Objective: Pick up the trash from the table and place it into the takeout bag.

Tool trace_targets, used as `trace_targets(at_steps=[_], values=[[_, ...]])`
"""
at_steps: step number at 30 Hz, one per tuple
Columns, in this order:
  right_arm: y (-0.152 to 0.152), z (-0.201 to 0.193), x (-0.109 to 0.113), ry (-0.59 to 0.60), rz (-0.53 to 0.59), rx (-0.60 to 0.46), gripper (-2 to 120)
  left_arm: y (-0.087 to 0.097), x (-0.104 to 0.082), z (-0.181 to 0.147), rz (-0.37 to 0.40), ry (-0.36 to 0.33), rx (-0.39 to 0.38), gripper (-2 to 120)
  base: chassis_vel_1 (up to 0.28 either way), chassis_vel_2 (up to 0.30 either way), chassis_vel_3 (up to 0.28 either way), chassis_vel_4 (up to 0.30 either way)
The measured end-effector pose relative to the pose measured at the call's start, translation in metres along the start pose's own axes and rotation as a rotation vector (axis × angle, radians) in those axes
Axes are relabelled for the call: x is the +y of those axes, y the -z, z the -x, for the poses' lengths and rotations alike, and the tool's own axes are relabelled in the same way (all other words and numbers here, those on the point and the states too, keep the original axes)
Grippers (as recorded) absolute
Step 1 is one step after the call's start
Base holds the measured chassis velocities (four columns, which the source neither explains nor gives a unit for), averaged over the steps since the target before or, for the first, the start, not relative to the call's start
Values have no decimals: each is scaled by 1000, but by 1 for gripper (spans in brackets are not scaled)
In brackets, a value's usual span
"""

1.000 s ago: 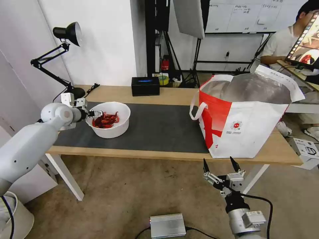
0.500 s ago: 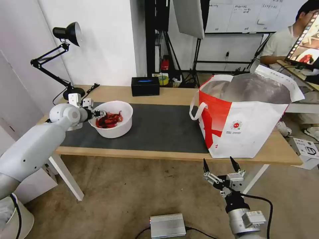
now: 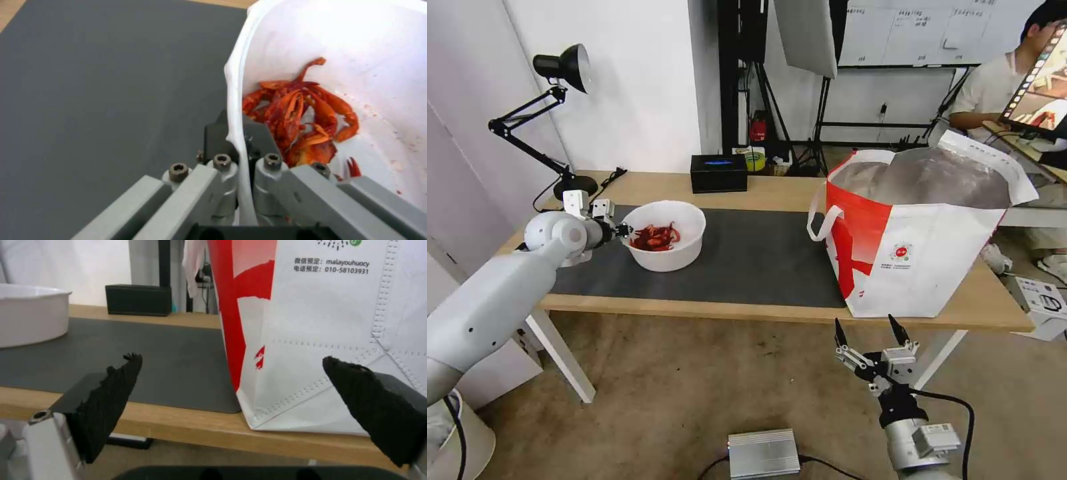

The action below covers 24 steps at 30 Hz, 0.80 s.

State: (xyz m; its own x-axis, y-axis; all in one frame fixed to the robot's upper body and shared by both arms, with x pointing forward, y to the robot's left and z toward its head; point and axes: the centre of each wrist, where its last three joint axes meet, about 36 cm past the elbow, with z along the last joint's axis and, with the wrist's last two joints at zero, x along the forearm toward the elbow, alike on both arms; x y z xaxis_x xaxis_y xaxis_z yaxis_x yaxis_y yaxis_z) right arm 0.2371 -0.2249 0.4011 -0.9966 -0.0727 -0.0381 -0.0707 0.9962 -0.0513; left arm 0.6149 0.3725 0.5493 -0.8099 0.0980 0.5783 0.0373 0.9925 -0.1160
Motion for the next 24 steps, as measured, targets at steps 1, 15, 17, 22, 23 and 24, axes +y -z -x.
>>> trace_targets(at_steps=[1,15,17,22,23,24], values=[[0,0,0,0,0,0,100,0,0,0,0,0,0,0,0,0,0,0],[0,0,0,0,0,0,100,-8,-11,-55,-35,-146,-35,0,0,0,0,0],[0,0,0,0,0,0,100,-10,-10,-60,-43,-158,-37,0,0,0,0,0],[0,0,0,0,0,0,100,-17,-5,-85,-35,-207,-45,0,0,0,0,0],[0,0,0,0,0,0,100,-19,-7,-94,-20,-227,-49,0,0,0,0,0],[0,0,0,0,0,0,100,-19,-7,-94,-20,-227,-49,0,0,0,0,0]])
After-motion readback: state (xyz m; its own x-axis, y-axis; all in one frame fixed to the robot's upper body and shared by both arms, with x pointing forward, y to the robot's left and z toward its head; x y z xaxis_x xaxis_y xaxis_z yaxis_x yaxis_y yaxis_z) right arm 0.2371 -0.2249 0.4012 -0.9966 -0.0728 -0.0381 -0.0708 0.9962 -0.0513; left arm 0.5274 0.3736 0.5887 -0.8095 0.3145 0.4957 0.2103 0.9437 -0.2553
